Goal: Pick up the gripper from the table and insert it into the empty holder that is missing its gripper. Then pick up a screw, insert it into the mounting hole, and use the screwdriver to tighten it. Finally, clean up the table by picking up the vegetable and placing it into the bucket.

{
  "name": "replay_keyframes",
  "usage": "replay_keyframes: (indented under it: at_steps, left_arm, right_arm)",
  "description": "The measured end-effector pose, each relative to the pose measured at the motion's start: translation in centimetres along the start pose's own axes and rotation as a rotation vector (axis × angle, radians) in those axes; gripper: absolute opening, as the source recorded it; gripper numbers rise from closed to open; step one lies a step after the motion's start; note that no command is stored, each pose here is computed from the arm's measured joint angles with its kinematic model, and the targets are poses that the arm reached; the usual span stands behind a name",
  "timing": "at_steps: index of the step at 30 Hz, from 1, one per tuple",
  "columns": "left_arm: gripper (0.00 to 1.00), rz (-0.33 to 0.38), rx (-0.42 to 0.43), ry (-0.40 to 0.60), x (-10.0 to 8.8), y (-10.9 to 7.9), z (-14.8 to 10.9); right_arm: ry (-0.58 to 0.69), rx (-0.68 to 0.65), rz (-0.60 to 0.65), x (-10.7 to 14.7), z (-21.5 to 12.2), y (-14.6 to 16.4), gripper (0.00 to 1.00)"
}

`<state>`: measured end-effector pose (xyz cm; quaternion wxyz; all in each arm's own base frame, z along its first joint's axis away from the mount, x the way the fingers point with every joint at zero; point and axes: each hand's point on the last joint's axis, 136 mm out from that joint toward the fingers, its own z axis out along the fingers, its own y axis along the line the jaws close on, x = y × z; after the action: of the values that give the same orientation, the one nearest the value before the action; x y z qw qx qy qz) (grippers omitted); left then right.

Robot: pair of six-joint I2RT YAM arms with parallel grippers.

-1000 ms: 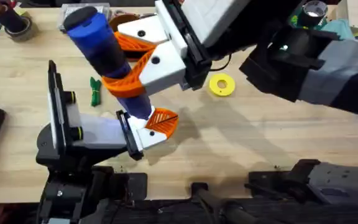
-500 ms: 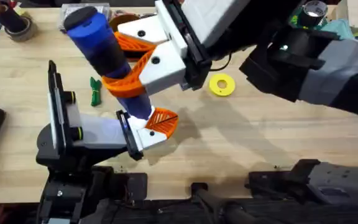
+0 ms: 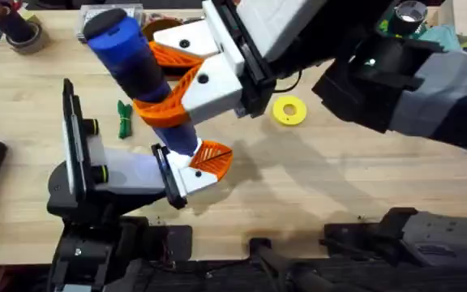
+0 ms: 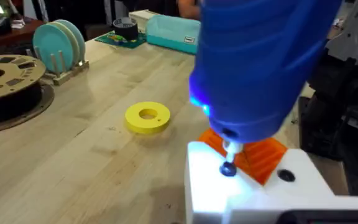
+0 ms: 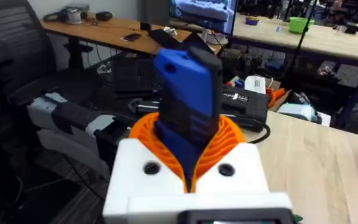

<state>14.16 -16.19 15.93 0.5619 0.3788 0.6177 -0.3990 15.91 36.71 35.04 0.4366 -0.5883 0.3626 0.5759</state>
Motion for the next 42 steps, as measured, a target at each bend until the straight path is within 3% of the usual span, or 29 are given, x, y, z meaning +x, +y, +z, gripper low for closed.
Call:
replay_keyframes:
  at_steps: [42]
  left_arm:
    - [0.009, 0.000, 0.000, 0.000, 0.00, 0.01, 0.00]
  right_arm:
    - [0.007, -0.005, 0.010, 0.83, 0.39, -0.18, 0.025]
